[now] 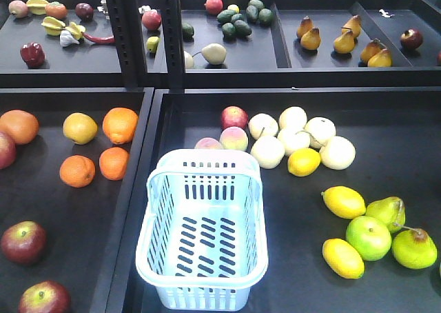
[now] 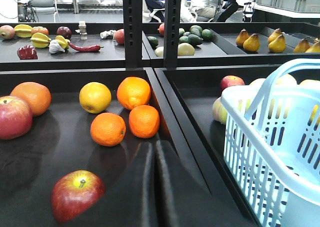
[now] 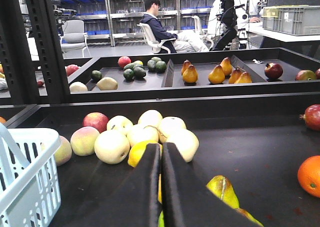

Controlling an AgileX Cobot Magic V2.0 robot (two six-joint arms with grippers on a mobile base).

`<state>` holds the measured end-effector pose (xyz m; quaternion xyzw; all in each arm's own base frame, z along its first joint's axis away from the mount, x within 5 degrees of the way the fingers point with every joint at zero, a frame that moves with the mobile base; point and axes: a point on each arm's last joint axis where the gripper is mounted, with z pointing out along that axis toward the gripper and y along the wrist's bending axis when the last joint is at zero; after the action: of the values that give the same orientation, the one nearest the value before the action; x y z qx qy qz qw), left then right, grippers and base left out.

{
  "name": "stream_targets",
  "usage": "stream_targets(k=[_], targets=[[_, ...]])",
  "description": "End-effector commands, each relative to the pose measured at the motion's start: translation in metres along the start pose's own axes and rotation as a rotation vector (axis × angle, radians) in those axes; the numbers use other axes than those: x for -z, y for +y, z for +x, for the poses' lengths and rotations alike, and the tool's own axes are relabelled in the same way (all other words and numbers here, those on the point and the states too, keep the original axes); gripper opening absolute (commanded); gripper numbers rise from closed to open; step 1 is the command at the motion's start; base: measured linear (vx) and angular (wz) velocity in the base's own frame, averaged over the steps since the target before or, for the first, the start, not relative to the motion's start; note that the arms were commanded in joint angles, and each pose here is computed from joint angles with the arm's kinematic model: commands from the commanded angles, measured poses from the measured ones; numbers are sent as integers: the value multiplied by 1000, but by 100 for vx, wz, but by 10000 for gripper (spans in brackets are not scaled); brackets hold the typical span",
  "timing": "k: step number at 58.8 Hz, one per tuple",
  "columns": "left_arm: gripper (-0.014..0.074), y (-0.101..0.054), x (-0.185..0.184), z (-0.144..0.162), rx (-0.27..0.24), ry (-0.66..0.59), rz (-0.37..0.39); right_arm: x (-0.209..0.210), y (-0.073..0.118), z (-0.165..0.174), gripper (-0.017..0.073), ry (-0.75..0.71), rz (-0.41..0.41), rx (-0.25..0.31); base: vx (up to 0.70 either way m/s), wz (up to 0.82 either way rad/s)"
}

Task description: Pick three apples into basket with both arms

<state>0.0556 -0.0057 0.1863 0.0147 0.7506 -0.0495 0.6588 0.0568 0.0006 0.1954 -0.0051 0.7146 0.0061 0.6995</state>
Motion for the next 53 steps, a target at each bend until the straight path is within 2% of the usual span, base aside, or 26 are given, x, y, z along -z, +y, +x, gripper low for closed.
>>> stream_targets(k=[1,16,18,22,27,36,41,53], targets=[[-6,0,3,-15,2,-109,0,1,0,-3,-8,-74,-2,12,0,0],[-6,0,3,-15,2,-110,0,1,0,-3,-8,-74,-2,12,0,0],[-6,0,3,-16,-24,-114,-3,1,0,-3,-8,-74,-2,12,0,0],[-6,0,4,-17,-117,-129,-14,1,0,-3,-8,-74,-2,12,0,0],[-6,1,4,-18,-167,-131,-22,1,0,-3,-8,-74,-2,12,0,0],[-6,2,4,-18,-293,-132,-44,1,0,-3,-8,-74,-2,12,0,0],[-6,2,4,-18,-321,-132,-49,1,0,-3,-8,-74,-2,12,0,0],[-6,2,4,-18,-324,-134,-49,1,0,-3,-8,-74,-2,12,0,0]])
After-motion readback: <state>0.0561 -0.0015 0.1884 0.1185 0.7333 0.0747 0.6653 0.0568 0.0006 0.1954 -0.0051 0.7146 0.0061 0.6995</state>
